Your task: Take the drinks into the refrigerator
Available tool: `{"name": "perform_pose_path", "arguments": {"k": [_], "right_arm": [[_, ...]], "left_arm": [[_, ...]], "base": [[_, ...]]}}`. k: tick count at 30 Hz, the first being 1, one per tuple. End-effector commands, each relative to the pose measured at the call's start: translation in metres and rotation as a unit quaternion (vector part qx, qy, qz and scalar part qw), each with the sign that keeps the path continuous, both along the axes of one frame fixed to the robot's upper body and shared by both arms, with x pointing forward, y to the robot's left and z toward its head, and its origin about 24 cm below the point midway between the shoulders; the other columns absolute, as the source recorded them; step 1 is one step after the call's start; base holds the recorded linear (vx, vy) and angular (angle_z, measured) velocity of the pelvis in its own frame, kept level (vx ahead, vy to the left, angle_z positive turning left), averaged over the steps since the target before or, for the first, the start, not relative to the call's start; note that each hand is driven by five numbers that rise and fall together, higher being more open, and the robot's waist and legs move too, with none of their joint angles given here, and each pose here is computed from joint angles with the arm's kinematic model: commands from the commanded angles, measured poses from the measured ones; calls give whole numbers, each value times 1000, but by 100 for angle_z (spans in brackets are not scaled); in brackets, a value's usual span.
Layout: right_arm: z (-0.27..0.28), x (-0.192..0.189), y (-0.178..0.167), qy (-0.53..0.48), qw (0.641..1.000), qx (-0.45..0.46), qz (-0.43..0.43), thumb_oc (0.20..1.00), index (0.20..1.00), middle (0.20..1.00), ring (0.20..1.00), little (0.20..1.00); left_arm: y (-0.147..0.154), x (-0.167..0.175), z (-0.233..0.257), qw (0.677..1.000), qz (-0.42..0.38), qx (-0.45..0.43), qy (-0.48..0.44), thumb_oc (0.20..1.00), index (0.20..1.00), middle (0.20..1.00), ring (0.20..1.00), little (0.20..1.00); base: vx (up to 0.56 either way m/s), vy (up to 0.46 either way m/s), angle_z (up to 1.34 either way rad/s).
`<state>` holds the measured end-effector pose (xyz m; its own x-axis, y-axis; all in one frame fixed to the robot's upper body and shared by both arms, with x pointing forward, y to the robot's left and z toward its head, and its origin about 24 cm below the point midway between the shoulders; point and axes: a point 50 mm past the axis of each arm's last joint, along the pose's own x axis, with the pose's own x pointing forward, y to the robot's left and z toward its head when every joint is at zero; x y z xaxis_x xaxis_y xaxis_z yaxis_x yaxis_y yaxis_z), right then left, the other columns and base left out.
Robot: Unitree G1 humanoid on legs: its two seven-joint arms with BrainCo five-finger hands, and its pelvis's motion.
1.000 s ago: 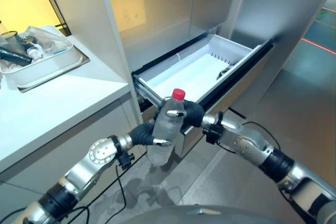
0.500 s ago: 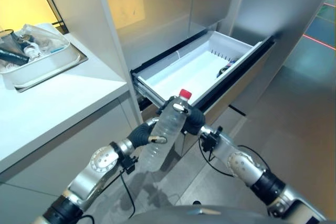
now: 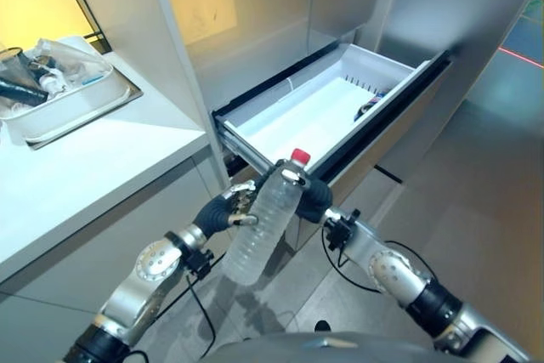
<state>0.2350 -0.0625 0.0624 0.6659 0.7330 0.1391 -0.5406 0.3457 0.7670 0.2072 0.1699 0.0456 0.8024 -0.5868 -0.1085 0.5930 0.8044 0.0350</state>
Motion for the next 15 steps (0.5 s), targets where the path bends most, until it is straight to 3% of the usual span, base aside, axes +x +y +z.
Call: {"name": "perform_pose_path", "arguments": {"k": [1,15], "right_arm": [[59,4,15,-80,986,144,14,200,200,200,200,200],[83,23,-22,-151,973,148,-89,200,200,200,200,200]], "left_arm": [[20,9,14,999,36,-5,-28,1000,1000,1000,1000,1000],[58,-9,-5,985,171,-30,2,1000,1000,1000,1000,1000]], "base": [[0,0,0],[0,0,0]]}}
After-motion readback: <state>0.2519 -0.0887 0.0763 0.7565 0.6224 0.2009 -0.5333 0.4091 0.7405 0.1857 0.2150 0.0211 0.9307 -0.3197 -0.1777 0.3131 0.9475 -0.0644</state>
